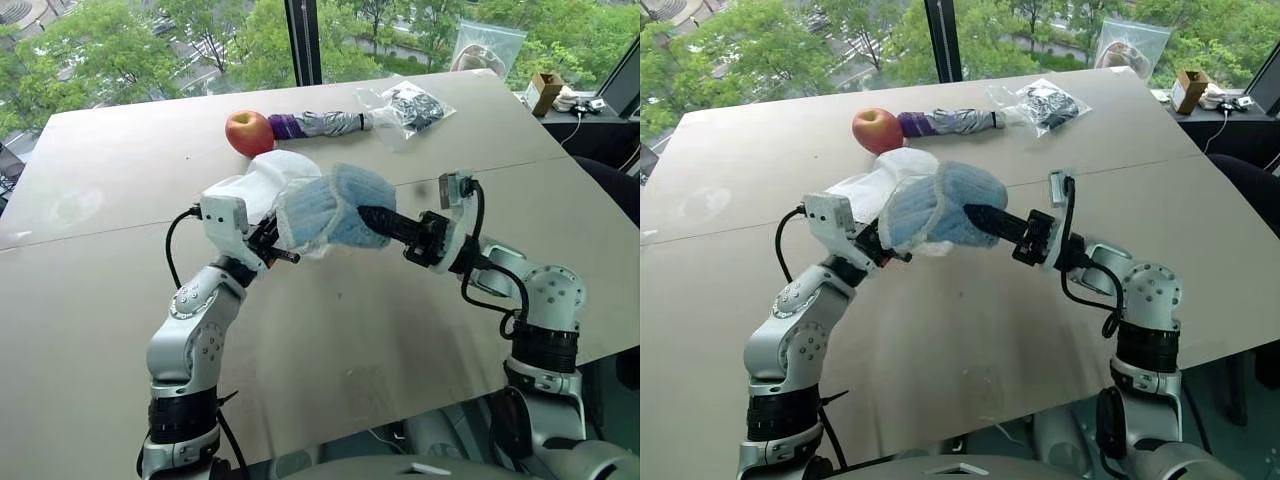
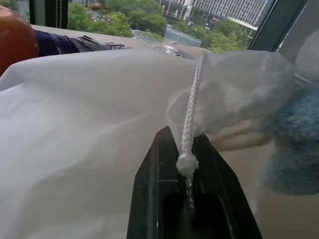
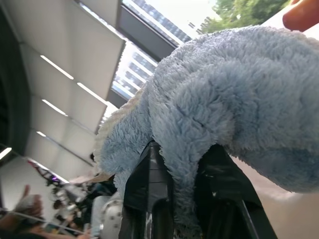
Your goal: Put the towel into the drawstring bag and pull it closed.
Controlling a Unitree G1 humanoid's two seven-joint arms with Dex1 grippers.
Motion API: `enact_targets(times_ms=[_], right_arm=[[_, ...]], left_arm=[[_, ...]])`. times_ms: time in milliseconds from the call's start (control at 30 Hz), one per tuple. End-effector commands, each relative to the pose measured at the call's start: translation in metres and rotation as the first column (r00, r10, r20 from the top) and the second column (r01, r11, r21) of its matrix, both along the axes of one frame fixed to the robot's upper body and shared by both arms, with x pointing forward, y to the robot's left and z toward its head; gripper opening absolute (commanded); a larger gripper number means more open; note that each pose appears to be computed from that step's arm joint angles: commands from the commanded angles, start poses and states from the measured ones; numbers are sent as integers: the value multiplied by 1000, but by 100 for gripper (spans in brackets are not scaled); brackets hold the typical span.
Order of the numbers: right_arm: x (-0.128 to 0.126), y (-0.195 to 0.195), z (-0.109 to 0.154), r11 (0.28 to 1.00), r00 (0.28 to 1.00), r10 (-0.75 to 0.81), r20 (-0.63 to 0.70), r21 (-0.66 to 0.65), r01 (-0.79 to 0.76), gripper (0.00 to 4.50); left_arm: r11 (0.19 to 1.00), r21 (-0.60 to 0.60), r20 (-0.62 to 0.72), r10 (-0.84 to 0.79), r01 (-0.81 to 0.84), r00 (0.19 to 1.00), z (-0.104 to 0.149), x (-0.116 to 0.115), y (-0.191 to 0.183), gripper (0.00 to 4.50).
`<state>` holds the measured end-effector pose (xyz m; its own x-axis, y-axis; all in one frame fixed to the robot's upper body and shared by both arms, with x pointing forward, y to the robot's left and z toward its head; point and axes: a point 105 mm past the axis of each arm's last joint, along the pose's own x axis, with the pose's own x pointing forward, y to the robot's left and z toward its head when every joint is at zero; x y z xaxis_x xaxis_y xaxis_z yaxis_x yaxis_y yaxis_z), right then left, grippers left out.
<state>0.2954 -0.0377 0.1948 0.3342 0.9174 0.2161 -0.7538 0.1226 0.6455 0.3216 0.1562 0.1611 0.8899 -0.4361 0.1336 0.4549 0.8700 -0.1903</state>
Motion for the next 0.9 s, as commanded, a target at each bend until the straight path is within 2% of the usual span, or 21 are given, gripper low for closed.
enact_targets(times_ms=[33,167,400,600,900], right_arm=[[3,5,-26,980,997,-35,65,-192,47,3],[-7,7,-44,958,996,24,86,-286,2,3],[1,19,-36,972,997,-21,80,-234,40,3],[22,33,-12,986,990,-141,-2,-86,140,3],[21,60,-16,987,994,-104,-20,-122,100,3]], left_arm=[[997,-61,67,-49,53,997,24,-7,-5,0],[997,-57,55,-53,56,997,25,-4,-6,0],[988,-67,46,-136,139,990,26,-8,-27,0],[973,-44,10,-226,226,974,15,-18,-43,0],[953,-72,17,-295,295,955,15,-23,-60,0]])
